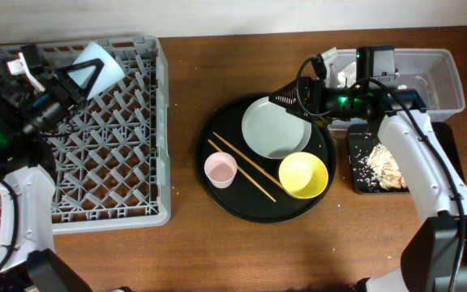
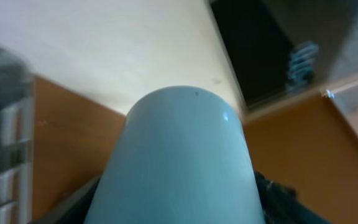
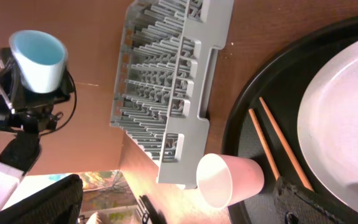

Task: Sort waste into correct bins and load items into the dishwasher rack
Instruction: 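Place the blue cup upside down in the dish rack with left gripper, then grasp the pink cup with the right gripper and lift it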

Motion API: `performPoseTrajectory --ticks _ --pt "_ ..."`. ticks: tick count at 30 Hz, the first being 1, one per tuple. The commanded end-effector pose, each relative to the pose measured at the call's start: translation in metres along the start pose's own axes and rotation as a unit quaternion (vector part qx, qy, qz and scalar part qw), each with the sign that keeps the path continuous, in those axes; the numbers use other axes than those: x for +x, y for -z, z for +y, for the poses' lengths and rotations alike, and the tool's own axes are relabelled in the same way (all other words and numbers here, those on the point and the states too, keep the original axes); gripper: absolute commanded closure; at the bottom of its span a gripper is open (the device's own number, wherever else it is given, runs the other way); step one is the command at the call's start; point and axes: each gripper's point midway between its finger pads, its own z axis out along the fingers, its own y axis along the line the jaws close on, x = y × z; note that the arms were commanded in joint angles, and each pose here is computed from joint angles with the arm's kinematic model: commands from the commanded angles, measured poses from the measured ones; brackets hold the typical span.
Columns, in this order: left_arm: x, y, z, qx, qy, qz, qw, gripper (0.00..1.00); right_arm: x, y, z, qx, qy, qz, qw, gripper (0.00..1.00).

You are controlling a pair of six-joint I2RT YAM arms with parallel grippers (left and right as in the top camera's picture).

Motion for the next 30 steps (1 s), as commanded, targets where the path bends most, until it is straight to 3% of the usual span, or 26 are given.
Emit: performPoseTrajectory --ticks 1,5,10,14,19,25,30 --pt "-0.016 0.007 0.042 -0.116 -0.030 -0.059 0.991 0.56 -0.001 0.005 0.007 0.011 0.019 -0.010 1.000 0.02" --pt "-0.005 0.012 0.052 -0.244 -0.070 -0.003 0.967 0.56 -0.002 0.005 0.004 0.020 0.018 -0.013 1.000 0.02" --pt "0.026 0.031 0.016 -0.434 -0.144 0.102 0.884 0.56 0.001 0.005 -0.005 0.044 0.005 -0.013 0.999 0.02" --pt "0.098 0.063 0.031 -0.518 -0.097 0.234 0.817 0.56 0.006 0.007 -0.021 0.084 -0.018 -0.010 0.996 0.02" --pt "0.141 0.074 0.046 -0.556 -0.077 0.333 0.758 0.56 0.011 0.008 -0.027 0.100 -0.032 -0.004 0.995 0.01" --pt "0.182 0.079 0.094 -0.576 -0.034 0.409 0.707 0.56 0.012 0.008 -0.027 0.100 -0.034 -0.003 0.994 0.02" --pt "0.179 0.060 0.127 -0.576 -0.055 0.382 0.721 0.56 0.012 0.008 -0.027 0.100 -0.034 -0.003 0.994 0.01"
